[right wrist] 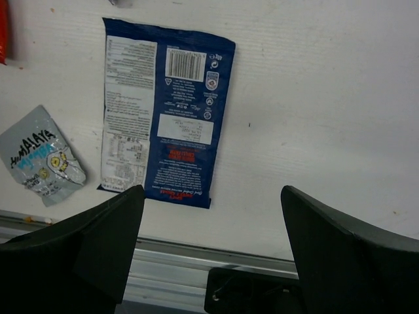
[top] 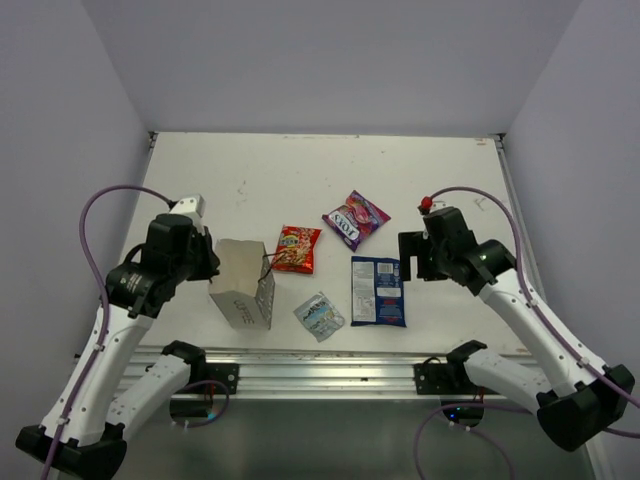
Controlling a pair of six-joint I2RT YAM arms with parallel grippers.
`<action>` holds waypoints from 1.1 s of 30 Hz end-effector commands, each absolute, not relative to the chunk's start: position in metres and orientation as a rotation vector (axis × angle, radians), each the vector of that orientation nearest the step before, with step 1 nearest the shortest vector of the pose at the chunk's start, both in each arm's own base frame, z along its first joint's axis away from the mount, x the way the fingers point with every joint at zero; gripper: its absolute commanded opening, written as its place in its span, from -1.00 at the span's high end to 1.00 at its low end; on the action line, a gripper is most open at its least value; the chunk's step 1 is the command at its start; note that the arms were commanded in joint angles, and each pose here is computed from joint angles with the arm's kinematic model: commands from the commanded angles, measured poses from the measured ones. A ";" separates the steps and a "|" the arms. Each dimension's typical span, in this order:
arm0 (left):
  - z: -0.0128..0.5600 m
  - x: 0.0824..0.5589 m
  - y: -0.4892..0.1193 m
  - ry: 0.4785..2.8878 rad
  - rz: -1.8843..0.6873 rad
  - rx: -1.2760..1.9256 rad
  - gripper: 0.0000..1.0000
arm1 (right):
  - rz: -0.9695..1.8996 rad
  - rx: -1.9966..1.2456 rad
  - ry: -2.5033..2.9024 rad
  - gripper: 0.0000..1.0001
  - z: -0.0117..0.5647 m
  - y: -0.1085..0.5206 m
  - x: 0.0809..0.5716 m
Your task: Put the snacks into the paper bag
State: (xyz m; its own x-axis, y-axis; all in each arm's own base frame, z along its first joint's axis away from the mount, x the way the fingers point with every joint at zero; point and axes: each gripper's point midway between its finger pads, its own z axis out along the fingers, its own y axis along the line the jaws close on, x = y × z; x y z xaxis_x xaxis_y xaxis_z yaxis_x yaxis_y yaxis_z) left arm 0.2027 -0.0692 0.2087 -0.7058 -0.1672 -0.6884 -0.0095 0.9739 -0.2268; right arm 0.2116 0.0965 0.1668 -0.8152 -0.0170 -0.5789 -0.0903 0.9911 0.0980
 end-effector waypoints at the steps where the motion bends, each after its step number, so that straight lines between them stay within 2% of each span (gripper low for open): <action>1: 0.210 0.210 -0.072 2.317 -0.276 -0.101 1.00 | 0.135 -0.036 2.522 -0.81 0.146 0.098 0.221; 8: 0.208 0.210 -0.072 2.323 -0.268 -0.097 1.00 | 0.064 -0.008 2.640 -0.87 0.096 0.107 0.240; 21: 0.213 0.208 -0.070 2.309 -0.271 -0.121 1.00 | 0.204 -0.066 2.811 -0.81 0.020 0.141 0.241; 26: 0.214 0.208 -0.069 2.308 -0.269 -0.131 1.00 | 0.183 -0.082 2.855 -0.40 0.003 0.139 0.236; 29: 0.216 0.208 -0.069 2.303 -0.271 -0.135 1.00 | 0.156 -0.094 2.876 0.08 -0.005 0.135 0.231; 30: 0.217 0.208 -0.069 2.300 -0.272 -0.137 1.00 | 0.147 -0.096 2.879 0.46 -0.006 0.134 0.231; 32: 0.217 0.208 -0.069 2.299 -0.272 -0.141 1.00 | 0.139 -0.098 2.887 0.75 -0.009 0.132 0.228; 33: 0.217 0.207 -0.069 2.299 -0.274 -0.145 1.00 | 0.134 -0.097 2.887 1.00 -0.009 0.131 0.228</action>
